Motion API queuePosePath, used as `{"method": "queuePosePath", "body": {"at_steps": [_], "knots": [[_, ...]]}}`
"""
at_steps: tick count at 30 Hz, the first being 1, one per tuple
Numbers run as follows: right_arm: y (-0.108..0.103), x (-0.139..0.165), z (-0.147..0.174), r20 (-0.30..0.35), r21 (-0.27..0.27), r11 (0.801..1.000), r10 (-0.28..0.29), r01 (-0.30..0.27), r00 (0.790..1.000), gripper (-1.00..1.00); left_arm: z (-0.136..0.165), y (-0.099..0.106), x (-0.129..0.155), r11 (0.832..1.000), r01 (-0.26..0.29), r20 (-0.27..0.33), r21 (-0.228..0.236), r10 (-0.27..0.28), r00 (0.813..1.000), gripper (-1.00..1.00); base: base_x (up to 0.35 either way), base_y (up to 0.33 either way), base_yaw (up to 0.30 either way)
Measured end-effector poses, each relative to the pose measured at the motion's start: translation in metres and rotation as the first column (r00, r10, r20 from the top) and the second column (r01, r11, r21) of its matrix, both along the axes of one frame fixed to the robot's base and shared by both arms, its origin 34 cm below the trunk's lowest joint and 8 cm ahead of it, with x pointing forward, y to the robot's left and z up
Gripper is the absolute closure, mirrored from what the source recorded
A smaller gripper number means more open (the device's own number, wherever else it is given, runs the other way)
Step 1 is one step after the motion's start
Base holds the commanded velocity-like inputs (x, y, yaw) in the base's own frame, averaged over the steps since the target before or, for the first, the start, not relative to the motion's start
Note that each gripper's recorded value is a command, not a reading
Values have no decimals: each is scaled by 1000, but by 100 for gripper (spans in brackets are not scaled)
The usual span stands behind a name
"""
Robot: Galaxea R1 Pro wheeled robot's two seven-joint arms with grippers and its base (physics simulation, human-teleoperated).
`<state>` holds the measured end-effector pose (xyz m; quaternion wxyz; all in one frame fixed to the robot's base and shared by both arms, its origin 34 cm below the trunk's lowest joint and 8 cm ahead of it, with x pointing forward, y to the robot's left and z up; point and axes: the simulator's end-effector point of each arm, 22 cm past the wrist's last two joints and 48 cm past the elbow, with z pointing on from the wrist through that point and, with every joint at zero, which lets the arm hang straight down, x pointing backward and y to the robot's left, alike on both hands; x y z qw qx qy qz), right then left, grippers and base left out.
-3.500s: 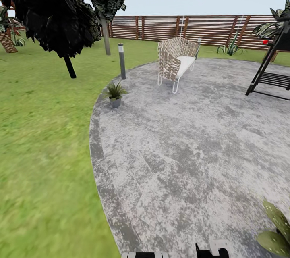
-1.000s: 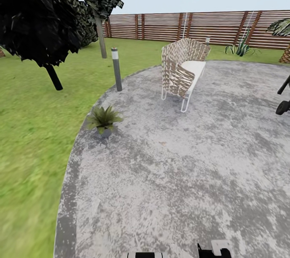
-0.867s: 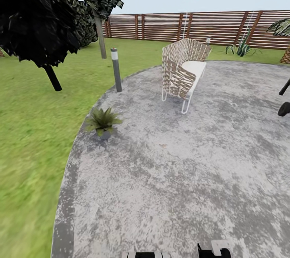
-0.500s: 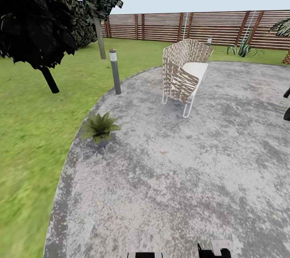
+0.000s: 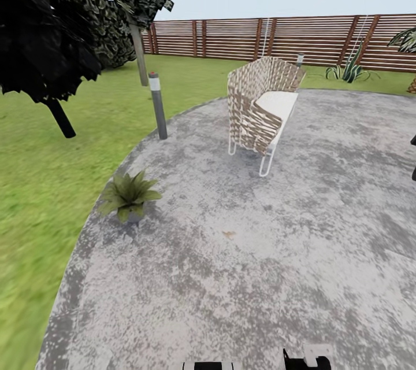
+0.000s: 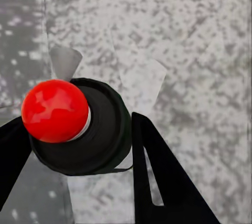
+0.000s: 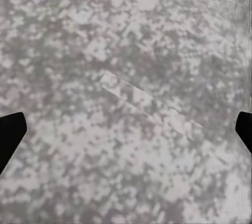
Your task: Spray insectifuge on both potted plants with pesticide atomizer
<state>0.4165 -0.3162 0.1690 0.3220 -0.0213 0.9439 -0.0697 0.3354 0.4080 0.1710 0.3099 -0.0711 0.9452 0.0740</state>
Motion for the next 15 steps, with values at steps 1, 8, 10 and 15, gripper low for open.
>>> {"method": "queuePosePath", "body": {"at_steps": [1, 8, 10, 15], "knots": [[0, 0, 0, 0, 0, 1000, 0, 0, 1000, -100, 0, 0, 0, 1000, 0, 0, 0, 0, 1000, 100, 233, -209, 0], [1, 0, 0, 0, 1, 1000, 1, -1, 1000, -100, 0, 0, 0, 1000, 0, 1, 0, 0, 1000, 100, 209, -223, 0], [1, 0, 0, 0, 1, 1000, 1, -1, 1000, -100, 0, 0, 0, 1000, 0, 0, 0, 0, 1000, 100, 186, -236, 16], [1, 0, 0, 0, 1, 1000, 2, -2, 1000, -100, 0, 0, 0, 1000, 0, 0, 0, 0, 1000, 100, 179, -244, 152]]}}
